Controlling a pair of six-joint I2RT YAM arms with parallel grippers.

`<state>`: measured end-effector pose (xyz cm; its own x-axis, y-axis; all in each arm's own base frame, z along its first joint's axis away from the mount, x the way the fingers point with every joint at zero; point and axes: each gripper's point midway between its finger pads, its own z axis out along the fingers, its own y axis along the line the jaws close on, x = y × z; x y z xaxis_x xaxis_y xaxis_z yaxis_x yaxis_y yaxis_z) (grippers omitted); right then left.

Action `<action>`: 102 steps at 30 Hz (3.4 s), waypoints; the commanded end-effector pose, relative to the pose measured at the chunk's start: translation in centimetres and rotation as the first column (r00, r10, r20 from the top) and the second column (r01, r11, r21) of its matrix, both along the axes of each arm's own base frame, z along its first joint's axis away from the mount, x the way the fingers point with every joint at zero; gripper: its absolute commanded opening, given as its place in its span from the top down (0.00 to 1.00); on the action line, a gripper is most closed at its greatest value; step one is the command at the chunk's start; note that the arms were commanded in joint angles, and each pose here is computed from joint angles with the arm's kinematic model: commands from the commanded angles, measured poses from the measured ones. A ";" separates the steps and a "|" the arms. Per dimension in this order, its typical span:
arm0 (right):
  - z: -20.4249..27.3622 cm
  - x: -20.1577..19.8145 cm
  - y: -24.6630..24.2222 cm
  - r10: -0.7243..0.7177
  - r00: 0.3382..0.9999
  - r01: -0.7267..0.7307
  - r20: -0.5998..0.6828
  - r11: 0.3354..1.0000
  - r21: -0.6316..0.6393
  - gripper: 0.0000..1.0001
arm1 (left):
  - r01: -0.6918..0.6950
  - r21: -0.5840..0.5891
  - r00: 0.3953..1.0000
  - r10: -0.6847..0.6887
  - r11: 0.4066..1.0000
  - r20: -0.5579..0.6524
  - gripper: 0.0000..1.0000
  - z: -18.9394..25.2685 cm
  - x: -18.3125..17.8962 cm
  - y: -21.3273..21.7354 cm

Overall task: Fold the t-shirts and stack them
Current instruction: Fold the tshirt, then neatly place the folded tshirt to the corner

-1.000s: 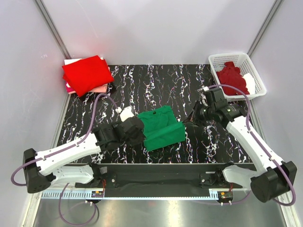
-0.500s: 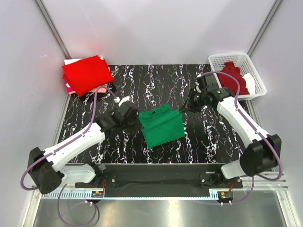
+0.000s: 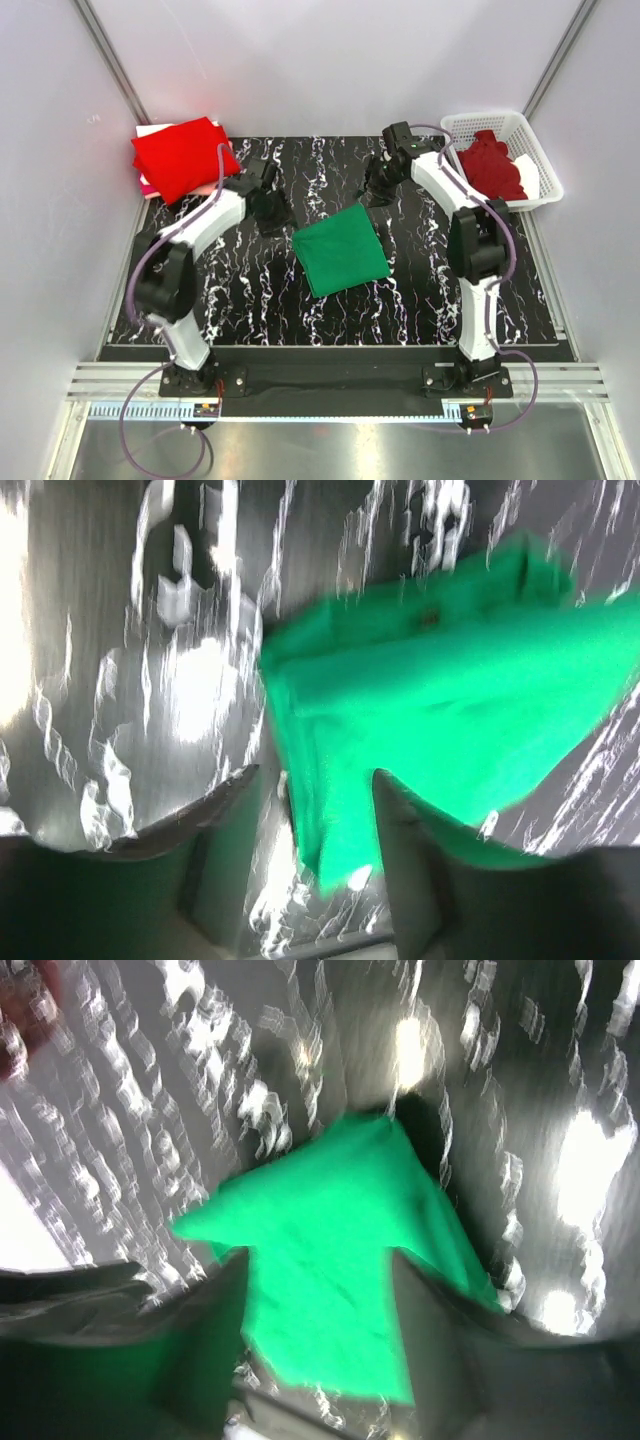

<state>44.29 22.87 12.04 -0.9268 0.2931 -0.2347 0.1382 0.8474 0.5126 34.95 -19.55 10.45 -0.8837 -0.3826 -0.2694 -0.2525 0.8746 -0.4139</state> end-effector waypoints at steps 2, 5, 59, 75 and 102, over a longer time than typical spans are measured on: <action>-0.6 2.4 -0.8 -0.036 0.999 0.035 -0.027 0.999 -0.025 0.25 | 0.131 -0.026 0.991 -0.132 0.991 -0.020 0.29 0.1 5.2 -0.9; 0.8 2.0 -1.2 -0.045 0.998 0.046 0.036 0.999 -0.014 0.09 | 0.134 -0.028 0.991 -0.134 0.991 0.004 0.24 1.0 5.6 -0.9; -0.9 -23.0 -0.1 0.031 0.923 -0.171 0.383 0.926 0.338 0.00 | -0.036 -0.146 0.980 0.064 0.989 0.188 0.31 -8.5 -2.3 -2.0; -1.3 -22.8 0.0 0.037 0.928 -0.170 0.370 0.927 0.335 0.00 | -0.077 -0.105 0.973 0.097 0.992 0.208 0.39 -10.9 -1.3 -1.3; -3.0 -22.2 0.5 0.059 0.953 -0.155 0.298 0.938 0.311 0.00 | -0.045 0.127 0.938 -0.002 0.991 0.347 1.00 2.5 8.3 8.4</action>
